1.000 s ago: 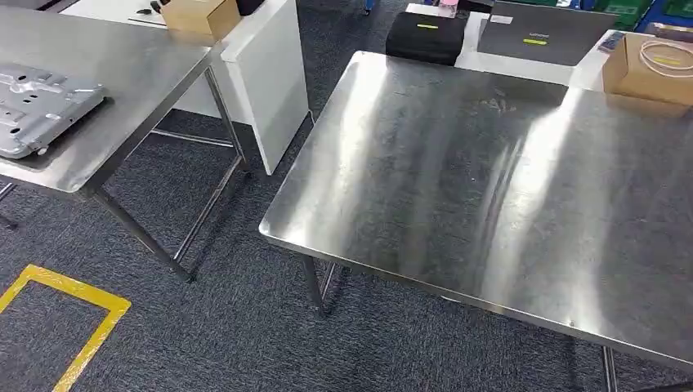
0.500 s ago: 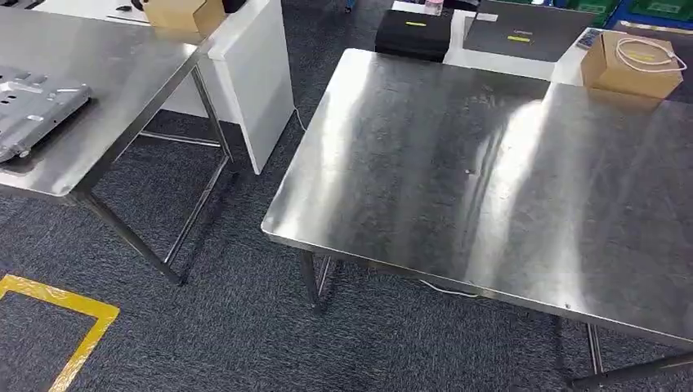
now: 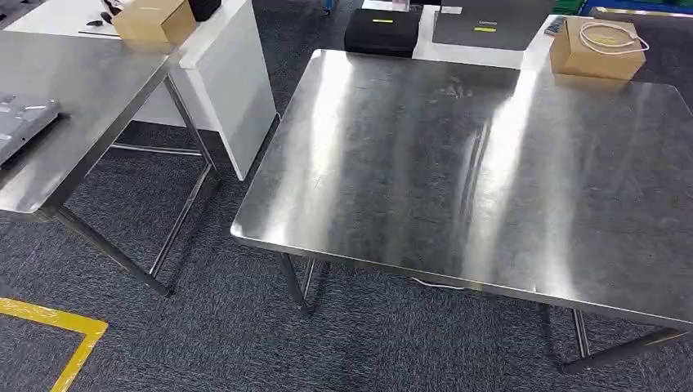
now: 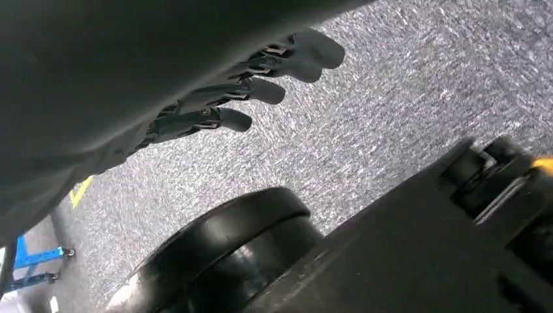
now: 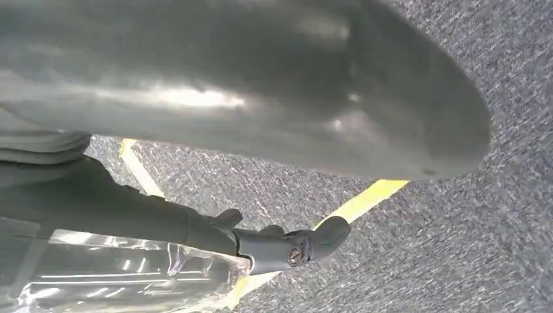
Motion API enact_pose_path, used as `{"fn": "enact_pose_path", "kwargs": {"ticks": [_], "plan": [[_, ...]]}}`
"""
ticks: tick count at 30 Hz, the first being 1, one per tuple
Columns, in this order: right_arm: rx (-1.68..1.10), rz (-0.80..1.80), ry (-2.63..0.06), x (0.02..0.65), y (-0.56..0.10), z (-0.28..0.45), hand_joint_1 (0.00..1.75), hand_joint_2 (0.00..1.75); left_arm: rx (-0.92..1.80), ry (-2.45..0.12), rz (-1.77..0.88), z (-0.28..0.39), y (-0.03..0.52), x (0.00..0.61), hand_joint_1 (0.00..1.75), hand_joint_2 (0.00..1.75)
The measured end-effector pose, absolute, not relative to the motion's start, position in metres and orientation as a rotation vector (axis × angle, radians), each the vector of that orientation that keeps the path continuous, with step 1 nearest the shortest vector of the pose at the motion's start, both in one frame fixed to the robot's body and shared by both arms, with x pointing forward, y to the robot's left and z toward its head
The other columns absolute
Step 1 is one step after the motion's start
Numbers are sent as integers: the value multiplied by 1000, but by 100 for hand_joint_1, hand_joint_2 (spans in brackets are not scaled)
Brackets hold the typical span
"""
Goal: Take the parts from the cabinet and place them on the table.
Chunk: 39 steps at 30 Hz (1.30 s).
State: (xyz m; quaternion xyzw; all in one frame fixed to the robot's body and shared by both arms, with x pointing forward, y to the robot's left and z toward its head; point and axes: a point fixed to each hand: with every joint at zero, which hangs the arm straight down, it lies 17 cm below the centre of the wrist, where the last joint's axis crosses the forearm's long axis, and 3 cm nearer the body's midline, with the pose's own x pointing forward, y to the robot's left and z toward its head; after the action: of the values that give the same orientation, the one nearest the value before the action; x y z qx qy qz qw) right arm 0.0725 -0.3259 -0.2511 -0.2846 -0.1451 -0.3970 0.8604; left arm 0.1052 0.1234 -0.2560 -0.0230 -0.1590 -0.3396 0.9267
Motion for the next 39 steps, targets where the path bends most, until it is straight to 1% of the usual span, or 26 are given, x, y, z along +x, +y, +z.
{"fn": "enact_pose_path", "kwargs": {"ticks": [7,18,39], "plan": [[-599,-842,-271,64,-316,-252,0,0,-55,-351,-698,-255,121,108,0,0],[-618,-840,-263,59,-325,-252,0,0,-58,-347,-696,-255,120,103,0,0],[-605,-834,-231,54,-313,-254,0,0,-50,-341,-696,-257,123,99,0,0]]}}
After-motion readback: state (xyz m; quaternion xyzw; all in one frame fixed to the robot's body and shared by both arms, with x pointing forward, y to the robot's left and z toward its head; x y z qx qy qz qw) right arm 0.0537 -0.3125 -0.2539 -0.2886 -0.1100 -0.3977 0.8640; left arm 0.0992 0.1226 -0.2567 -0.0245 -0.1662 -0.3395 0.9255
